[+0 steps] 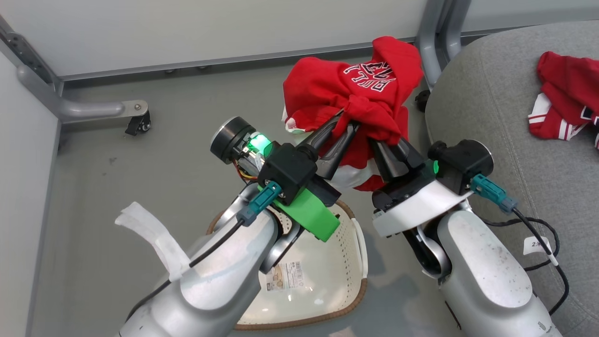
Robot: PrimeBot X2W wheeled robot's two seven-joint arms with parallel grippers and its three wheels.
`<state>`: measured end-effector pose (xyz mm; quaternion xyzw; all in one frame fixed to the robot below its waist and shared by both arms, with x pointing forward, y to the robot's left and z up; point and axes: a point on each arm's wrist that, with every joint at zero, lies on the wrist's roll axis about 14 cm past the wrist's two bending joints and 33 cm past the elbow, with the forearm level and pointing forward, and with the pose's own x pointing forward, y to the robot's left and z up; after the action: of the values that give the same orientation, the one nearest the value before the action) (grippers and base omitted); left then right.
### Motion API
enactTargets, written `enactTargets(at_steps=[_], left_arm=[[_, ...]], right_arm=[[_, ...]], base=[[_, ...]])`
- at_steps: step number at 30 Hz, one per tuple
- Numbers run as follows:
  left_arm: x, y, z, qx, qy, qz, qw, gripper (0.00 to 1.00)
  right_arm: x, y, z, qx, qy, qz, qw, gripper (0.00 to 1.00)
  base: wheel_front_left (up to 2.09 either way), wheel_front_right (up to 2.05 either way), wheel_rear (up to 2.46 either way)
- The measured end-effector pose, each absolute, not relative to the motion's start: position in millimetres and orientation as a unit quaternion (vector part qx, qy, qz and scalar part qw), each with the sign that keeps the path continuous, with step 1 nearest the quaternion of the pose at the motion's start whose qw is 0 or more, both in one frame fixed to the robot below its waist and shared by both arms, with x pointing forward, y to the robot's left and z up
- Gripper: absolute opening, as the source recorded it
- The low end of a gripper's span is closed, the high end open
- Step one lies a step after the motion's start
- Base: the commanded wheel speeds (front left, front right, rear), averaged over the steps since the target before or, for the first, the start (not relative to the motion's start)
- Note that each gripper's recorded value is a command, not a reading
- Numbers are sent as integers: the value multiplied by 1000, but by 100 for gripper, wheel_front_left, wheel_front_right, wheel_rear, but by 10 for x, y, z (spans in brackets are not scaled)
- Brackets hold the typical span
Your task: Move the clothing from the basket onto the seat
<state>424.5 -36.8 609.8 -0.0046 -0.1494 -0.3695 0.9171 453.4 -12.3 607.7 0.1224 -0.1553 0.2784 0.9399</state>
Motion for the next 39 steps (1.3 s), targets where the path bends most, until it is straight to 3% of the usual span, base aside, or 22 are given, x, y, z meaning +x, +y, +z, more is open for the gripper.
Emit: enactTargets(at_steps=[6, 7, 8, 9, 25, 39], left_arm=[[4256, -357, 6070, 0, -147, -369, 918, 0], [4259, -355, 6066, 1, -146, -368, 918, 13], [4264, -353, 6064, 1, -146, -366, 919, 75], [4264, -354, 6065, 1, -146, -366, 919, 100], [4266, -338, 6067, 5, -150, -361, 920, 100], [4259, -456, 6063, 5, -155, -378, 913, 100]], right_arm=[[4525, -188, 6017, 118, -148, 269, 944, 0], [4527, -203, 6015, 116, -148, 266, 945, 0], [4529, -217, 6013, 116, -148, 264, 946, 0], [4529, -225, 6012, 116, -148, 263, 946, 0], [4558, -364, 5953, 110, -143, 241, 954, 0], [4606, -920, 5881, 84, -143, 163, 973, 0]], base=[[0, 0, 0], [0, 0, 0], [0, 0, 0], [0, 0, 0], [0, 0, 0], [0, 0, 0]])
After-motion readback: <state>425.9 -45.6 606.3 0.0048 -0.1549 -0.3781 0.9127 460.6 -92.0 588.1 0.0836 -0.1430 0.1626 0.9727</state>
